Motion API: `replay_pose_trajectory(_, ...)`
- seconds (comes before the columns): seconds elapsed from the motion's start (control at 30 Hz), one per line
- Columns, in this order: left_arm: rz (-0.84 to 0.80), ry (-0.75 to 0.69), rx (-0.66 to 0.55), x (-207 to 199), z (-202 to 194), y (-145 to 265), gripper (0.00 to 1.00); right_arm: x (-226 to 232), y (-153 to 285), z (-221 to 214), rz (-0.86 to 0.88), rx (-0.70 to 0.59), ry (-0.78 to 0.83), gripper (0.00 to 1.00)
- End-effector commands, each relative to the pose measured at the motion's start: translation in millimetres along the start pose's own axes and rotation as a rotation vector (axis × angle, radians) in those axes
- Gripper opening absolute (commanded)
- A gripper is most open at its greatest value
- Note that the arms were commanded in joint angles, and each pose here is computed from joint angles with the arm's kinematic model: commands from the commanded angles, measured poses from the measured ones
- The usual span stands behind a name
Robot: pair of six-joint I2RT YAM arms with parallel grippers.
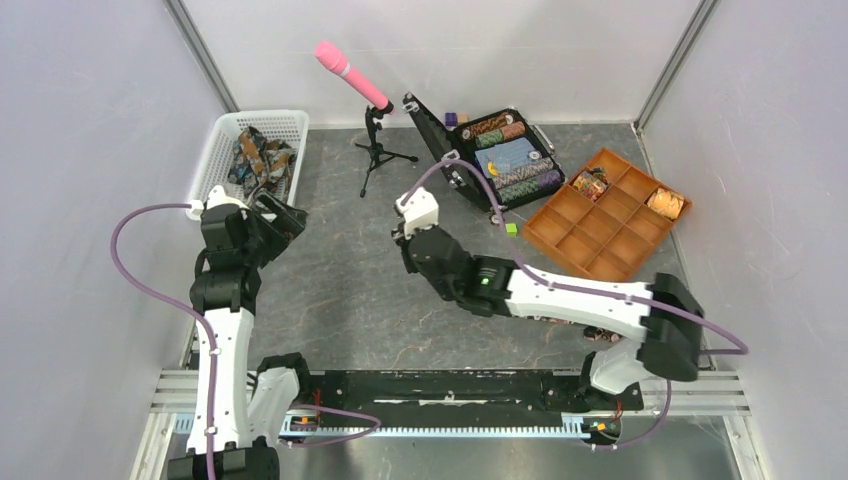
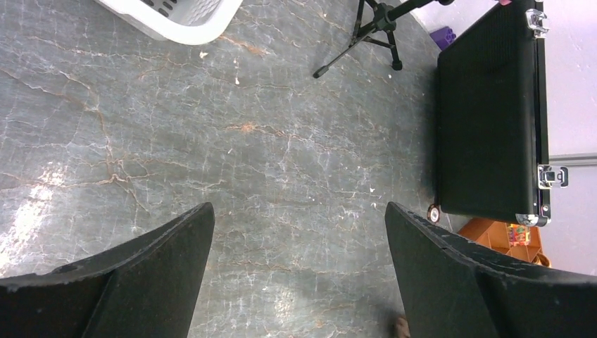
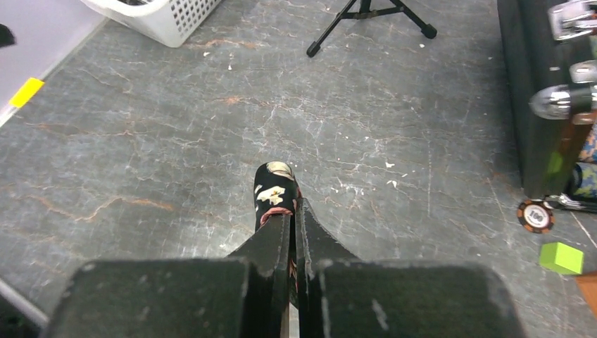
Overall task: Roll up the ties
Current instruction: Flatten out the tie at the center of the board.
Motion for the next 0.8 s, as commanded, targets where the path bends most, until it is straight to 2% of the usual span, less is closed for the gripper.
replay_pose_trajectory(0.0, -0.066, -0.061, -0.012, -6, 2, 2, 0.97, 22, -30, 10, -0.023, -0.073, -0.024, 0.04)
replay_pose_trajectory(0.03, -0.067, -0.061, -0.015, -6, 2, 2, 0.97, 29, -39, 4, -0.005, -0.053, 0.004, 0.08)
replay_pose_trajectory(0.17, -0.051, -0.070, -0.030, -4, 3, 5, 0.97, 62, -67, -19, 0.145, 0.050, 0.135, 0.32)
replay_pose_trajectory(0.3, -0.023, -0.082, -0.050, -1, 5, 9, 0.98, 84, -80, -25, 0.263, 0.135, 0.236, 0.53)
replay_pose_trajectory(0.4, -0.014, -0.082, -0.045, 1, 4, 7, 0.99, 76, -71, -13, 0.255, 0.096, 0.257, 0.70)
replay_pose_trajectory(0.43, -0.016, -0.081, -0.041, 1, 3, 6, 0.99, 71, -67, -7, 0.248, 0.078, 0.263, 0.74)
replay_pose_trajectory(0.6, -0.070, -0.083, -0.007, -4, 0, 1, 0.97, 21, -48, 7, 0.123, 0.113, 0.207, 0.75)
replay_pose_trajectory(0.77, -0.160, -0.054, 0.089, -17, -19, -1, 0.92, -65, -2, -32, -0.051, 0.194, 0.032, 0.72)
Point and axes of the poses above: each gripper's point midway between its finger pads, its own y axis back along the fingers, its own x axis along the line the jaws close on, z = x × y, the point moved 7 cm from there along y, back along the fingers, and after that the axes turned 2 degrees about y, right-handed, at the moved point
